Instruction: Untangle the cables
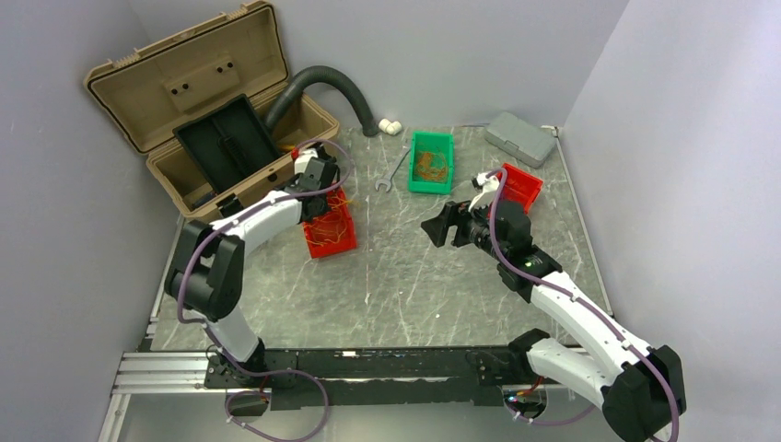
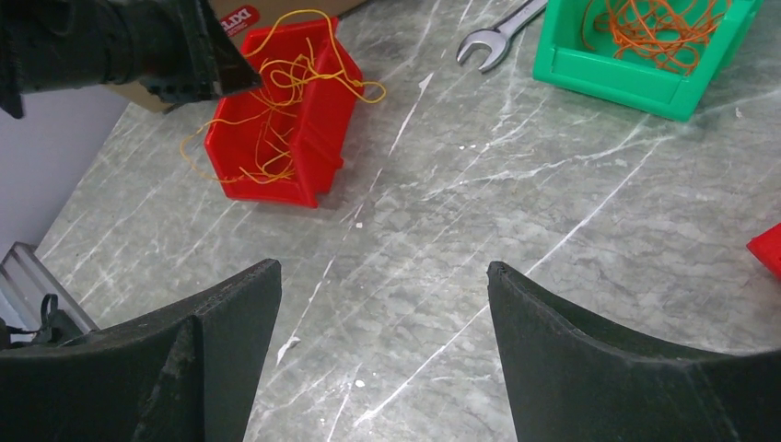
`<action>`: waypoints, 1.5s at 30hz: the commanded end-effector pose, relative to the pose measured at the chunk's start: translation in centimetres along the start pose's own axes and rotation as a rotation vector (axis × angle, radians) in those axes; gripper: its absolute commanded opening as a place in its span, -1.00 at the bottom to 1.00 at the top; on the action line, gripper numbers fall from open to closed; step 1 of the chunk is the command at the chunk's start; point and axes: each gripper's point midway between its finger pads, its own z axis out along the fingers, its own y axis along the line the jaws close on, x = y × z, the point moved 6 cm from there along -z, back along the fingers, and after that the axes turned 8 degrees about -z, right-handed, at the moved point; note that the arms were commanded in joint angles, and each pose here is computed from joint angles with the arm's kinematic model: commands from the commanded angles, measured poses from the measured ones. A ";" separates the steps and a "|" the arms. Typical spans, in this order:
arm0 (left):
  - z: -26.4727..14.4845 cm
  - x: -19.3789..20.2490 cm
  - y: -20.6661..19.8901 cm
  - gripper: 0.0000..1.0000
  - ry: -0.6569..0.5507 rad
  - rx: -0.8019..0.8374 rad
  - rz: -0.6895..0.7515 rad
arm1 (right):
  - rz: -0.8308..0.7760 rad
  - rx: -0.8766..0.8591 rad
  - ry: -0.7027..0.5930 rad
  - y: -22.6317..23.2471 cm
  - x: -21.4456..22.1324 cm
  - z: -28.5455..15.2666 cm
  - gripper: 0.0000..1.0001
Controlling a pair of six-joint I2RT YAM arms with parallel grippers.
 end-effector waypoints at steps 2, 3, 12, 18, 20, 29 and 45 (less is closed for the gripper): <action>-4.3 -3.4 -0.3 -1.00 -0.084 0.101 -0.046 | -0.008 -0.001 -0.024 0.0 -0.3 0.0 0.68; -4.6 -3.6 -0.2 -1.00 -0.092 0.110 -0.049 | -0.007 -0.002 -0.025 0.0 -0.3 0.0 0.68; -7.5 -5.0 2.8 -1.00 -0.162 0.056 -0.172 | -0.010 0.003 -0.028 0.0 -0.4 -0.1 0.68; -8.4 -5.9 5.1 -1.00 -0.220 0.071 -0.326 | -0.006 -0.004 -0.028 0.1 -0.4 -0.1 0.68; -8.4 -6.0 5.0 -1.00 -0.221 0.073 -0.305 | -0.005 -0.005 -0.032 0.1 -0.5 -0.1 0.68; -6.0 -4.3 1.7 -1.00 -0.058 0.142 -0.147 | -0.002 -0.001 -0.031 0.1 -0.4 -0.2 0.68; 0.8 0.9 -3.6 -1.00 0.160 0.159 -0.123 | 0.020 0.111 -0.026 -1.1 -0.3 -0.4 0.65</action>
